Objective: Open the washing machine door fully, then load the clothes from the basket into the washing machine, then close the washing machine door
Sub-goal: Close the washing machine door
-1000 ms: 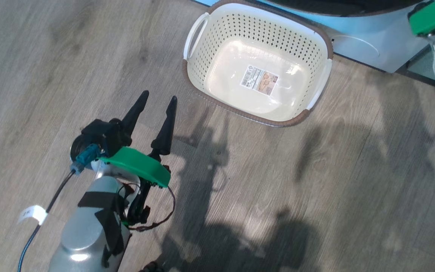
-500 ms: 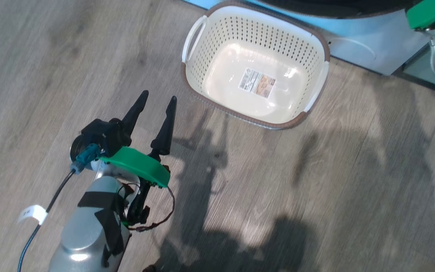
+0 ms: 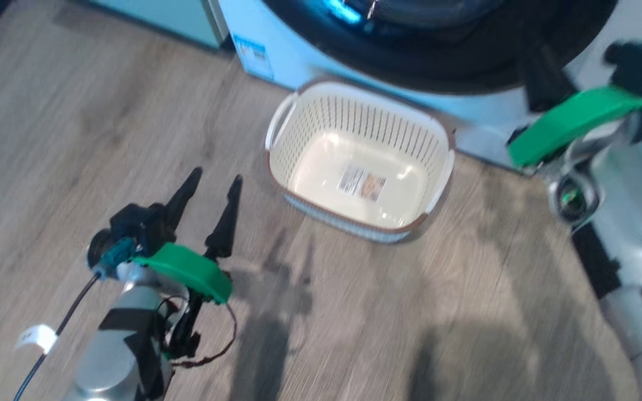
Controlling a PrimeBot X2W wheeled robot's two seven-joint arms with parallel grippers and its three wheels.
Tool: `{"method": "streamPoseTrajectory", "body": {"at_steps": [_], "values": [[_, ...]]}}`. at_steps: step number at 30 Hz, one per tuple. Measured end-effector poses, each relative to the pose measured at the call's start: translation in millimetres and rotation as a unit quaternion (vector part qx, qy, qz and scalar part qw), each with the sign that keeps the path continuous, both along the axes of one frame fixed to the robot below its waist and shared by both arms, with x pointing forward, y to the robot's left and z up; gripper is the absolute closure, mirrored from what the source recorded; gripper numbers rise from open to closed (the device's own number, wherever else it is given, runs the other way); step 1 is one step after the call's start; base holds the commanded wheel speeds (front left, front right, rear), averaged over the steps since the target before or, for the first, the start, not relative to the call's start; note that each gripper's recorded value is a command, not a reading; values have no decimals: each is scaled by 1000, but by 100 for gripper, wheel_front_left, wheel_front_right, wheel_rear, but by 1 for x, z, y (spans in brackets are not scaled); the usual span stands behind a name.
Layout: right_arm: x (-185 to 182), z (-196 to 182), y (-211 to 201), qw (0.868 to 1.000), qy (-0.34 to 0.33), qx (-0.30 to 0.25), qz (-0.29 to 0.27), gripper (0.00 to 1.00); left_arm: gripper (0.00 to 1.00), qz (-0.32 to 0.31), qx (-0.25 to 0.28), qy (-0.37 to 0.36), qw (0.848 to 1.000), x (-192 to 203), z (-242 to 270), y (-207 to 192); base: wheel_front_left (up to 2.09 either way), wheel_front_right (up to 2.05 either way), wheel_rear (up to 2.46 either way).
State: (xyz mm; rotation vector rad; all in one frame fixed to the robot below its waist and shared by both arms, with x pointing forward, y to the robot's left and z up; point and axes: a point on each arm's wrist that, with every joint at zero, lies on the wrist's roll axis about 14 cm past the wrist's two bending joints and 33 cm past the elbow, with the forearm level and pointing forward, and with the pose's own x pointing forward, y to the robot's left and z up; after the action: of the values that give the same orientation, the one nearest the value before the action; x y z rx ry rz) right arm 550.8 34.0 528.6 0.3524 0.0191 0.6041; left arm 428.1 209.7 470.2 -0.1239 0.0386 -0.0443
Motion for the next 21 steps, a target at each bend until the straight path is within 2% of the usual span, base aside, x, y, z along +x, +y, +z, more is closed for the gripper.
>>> {"method": "streamPoseTrajectory", "body": {"at_steps": [6, 7, 9, 10, 11, 21], "values": [[-38, 10, 0, 1000, -1, 4, 9, 99, 0, -2, 15, -25, 1000, -12, 22, 6, 0, 0, 0], [-44, 11, -2, 1000, -1, 3, 8, 69, 0, -2, 17, -29, 999, -14, 25, 7, 0, 0, 0], [-48, 12, -5, 1000, -1, 4, 6, 40, 0, -1, 19, -32, 999, -16, 28, 9, 0, 0, 0], [-53, 13, -7, 1000, -1, 5, 3, 9, 0, 1, 20, -34, 999, -18, 30, 11, 0, 0, 0], [-57, 14, -10, 1000, -2, 5, 0, 0, 0, 4, 22, -37, 999, -20, 33, 14, 0, 0, 0], [-101, 5, -58, 998, 14, 16, -63, 0, 0, 3, 29, -45, 999, -42, 40, 20, 0, 0, 0]]}}
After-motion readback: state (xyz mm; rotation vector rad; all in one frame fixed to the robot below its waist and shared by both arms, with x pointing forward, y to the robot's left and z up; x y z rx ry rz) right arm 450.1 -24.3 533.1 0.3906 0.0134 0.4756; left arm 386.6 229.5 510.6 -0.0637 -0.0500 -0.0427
